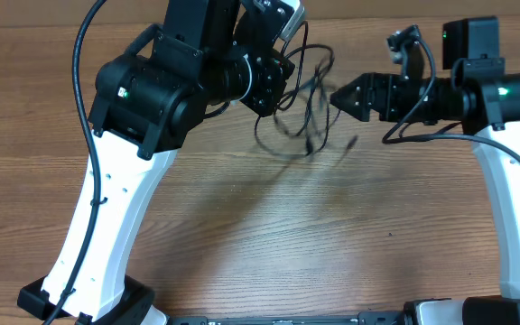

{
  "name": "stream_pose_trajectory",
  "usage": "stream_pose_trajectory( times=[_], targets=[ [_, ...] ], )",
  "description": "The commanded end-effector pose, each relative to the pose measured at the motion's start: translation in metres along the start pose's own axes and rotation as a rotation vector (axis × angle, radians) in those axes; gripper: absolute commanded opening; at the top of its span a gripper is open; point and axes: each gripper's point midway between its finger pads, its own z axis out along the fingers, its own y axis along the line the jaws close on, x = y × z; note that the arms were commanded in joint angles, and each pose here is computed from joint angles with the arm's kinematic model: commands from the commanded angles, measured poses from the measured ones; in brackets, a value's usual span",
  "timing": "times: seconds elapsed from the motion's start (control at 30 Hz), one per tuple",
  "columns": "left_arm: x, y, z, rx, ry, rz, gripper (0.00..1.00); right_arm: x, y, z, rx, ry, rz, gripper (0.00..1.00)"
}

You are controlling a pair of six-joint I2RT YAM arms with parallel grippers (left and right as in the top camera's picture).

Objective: Untangle cables

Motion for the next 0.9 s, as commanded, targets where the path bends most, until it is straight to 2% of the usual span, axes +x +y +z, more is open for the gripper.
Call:
stream_pose_trajectory(
  times=[0.0,0.3,0.37,0.43,0.47,0.57,0.6,0.73,0.87],
  targets=[
    [-0.008,-0.014,-0.006,0.067,-0.030,0.010,0.05,-0.001,0.031,0.007,-0.119,-0.002,-0.088,0.93],
    [-0.010,-0.035,-0.009,0.188,-0.042,0.018,0.05,-0.013,0.056,0.019,-0.158,-0.048,-0.189,0.93],
    [-0.013,-0.047,-0.012,0.258,-0.055,0.027,0.05,-0.019,0.051,0.022,-0.110,-0.070,-0.191,0.88],
    [-0.016,-0.053,-0.014,0.299,-0.066,0.037,0.06,-0.027,0.038,0.025,-0.023,-0.099,-0.167,0.79],
    [-0.017,-0.056,-0.015,0.314,-0.070,0.040,0.06,-0.032,0.027,0.025,0.040,-0.119,-0.150,0.70],
    [-0.017,-0.055,-0.017,0.306,-0.076,0.062,0.06,-0.042,-0.006,0.021,0.235,-0.172,-0.083,0.16],
    [-0.016,-0.051,-0.017,0.280,-0.073,0.063,0.06,-0.044,-0.019,0.017,0.309,-0.192,-0.044,0.04],
    [-0.006,-0.012,-0.014,0.065,-0.033,0.032,0.05,-0.043,-0.051,0.003,0.499,-0.222,0.031,0.04],
    [0.013,0.030,-0.017,-0.168,0.044,-0.001,0.04,-0.039,-0.053,0.001,0.519,-0.210,0.027,0.04]
  ],
)
